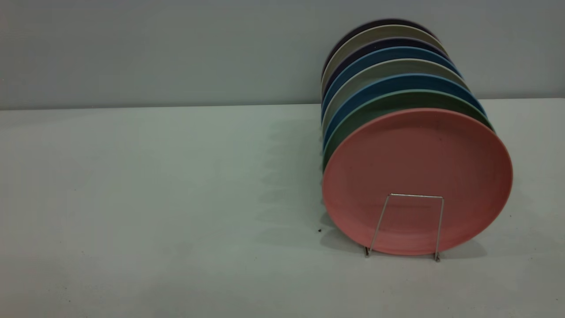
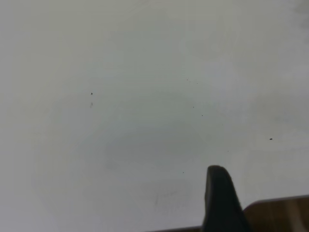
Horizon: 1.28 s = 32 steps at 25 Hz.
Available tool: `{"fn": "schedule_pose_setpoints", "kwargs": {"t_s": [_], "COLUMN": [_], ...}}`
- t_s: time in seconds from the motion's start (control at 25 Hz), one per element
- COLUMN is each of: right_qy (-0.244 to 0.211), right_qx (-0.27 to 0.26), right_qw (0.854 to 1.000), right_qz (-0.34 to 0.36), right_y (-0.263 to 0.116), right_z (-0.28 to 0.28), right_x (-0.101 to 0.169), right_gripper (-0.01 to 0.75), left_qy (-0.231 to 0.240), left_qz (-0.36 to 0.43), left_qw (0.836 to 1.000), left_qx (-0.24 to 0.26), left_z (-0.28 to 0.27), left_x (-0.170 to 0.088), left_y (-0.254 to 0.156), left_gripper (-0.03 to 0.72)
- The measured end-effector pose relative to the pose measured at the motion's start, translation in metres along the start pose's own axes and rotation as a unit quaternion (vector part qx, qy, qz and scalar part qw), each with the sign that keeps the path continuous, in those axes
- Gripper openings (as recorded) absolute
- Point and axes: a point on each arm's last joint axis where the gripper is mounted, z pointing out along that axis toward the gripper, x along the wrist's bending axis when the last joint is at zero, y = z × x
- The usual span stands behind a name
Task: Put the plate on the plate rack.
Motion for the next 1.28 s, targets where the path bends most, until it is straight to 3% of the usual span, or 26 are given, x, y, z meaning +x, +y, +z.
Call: {"fn": "schedule_pose_setpoints", "kwargs": {"t_s": [0.24,0.92,1.04,1.28], "right_qy": [-0.001,-0.005,-0.039,-0.139], "right_qx": [0.000,-0.008,-0.030,-0.025], "right_qw": [1.000,1.000,0.999,0.985], "right_qz": [0.000,0.002,0.024,0.095], "right_y": [-0.0001,-0.0017,-0.0061,-0.0061], "right_z": [0.0000,-0.0022,-0.0077,-0.0076], "right_x": [-0.0001,0.0000,0.0008,0.0032], "right_gripper": [0.232,0.231,0.232,0.236], "left_qy": [0.000,0.000,0.000,0.000], "left_qz": [-0.001,-0.001,-0.001,-0.001], "left_qw": [1.000,1.000,1.000,1.000], "left_qx": [0.000,0.000,0.000,0.000], "left_z": [0.0001,0.0001,0.0001,0.0001], "left_x": [0.0000,0.0000,0.0000,0.0000], "left_y": [0.0000,0.0000,0.0000,0.0000], "left_gripper": [0.468,0.468,0.468,0.468]}}
